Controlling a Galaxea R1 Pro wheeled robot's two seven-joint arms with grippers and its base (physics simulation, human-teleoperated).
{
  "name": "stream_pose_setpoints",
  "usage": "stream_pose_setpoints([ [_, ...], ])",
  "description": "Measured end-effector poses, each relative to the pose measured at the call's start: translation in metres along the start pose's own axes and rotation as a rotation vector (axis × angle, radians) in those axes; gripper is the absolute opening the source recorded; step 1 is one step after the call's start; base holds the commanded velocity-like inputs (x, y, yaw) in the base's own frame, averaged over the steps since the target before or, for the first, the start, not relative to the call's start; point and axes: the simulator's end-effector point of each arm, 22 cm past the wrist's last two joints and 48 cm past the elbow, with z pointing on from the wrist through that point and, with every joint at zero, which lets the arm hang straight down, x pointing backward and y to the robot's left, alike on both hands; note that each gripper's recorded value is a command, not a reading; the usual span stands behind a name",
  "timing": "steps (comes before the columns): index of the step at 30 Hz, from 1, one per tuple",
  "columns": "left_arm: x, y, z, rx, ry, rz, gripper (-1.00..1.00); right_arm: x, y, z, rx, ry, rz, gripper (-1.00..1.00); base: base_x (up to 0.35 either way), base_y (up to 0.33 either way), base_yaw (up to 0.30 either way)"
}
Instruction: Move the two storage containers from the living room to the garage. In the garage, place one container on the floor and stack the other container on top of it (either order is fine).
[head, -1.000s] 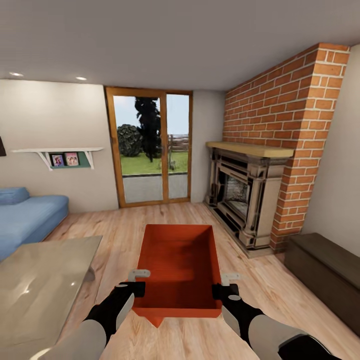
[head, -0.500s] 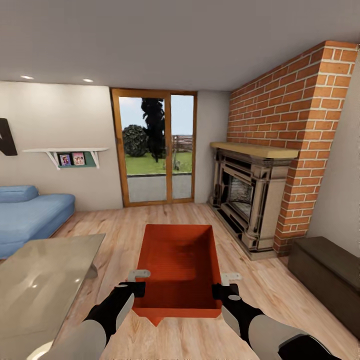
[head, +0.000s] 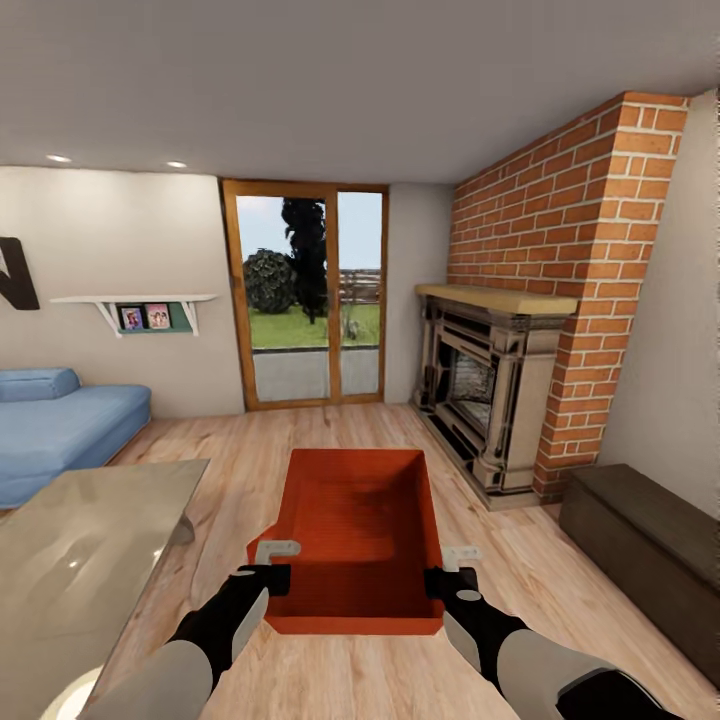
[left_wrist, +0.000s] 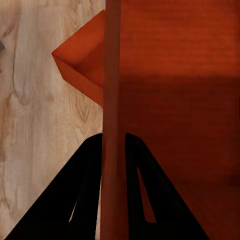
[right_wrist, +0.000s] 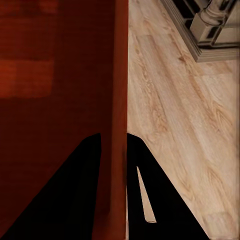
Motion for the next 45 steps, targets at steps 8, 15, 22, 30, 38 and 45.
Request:
stream_pose_setpoints([
  [8, 0.000, 0.000, -0.001, 0.001, -0.001, -0.003, -1.00, -0.001, 0.000, -0.001, 0.000, -0.001, -0.001, -1.00, -0.311, -0.085, 0.151],
  [15, -0.002, 0.000, -0.002, 0.001, -0.005, -0.003, -1.00, -0.003, 0.000, -0.002, 0.000, -0.006, -0.001, -1.00, -0.312, -0.084, 0.255],
  [22, -0.005, 0.000, -0.004, 0.001, -0.011, -0.004, -1.00, -0.006, -0.001, -0.003, 0.001, -0.011, -0.001, -1.00, -0.312, -0.084, 0.261],
  [30, -0.008, 0.000, -0.006, 0.001, -0.018, -0.004, -1.00, -0.010, -0.001, -0.005, 0.001, -0.018, -0.001, -1.00, -0.312, -0.084, 0.262],
  [38, -0.011, 0.000, -0.008, 0.001, -0.024, -0.005, -1.00, -0.013, -0.001, -0.006, 0.001, -0.025, -0.001, -1.00, -0.312, -0.084, 0.262],
  [45, -0.014, 0.000, -0.010, 0.001, -0.030, -0.005, -1.00, -0.016, -0.001, -0.008, 0.002, -0.030, -0.001, -1.00, -0.312, -0.084, 0.262],
])
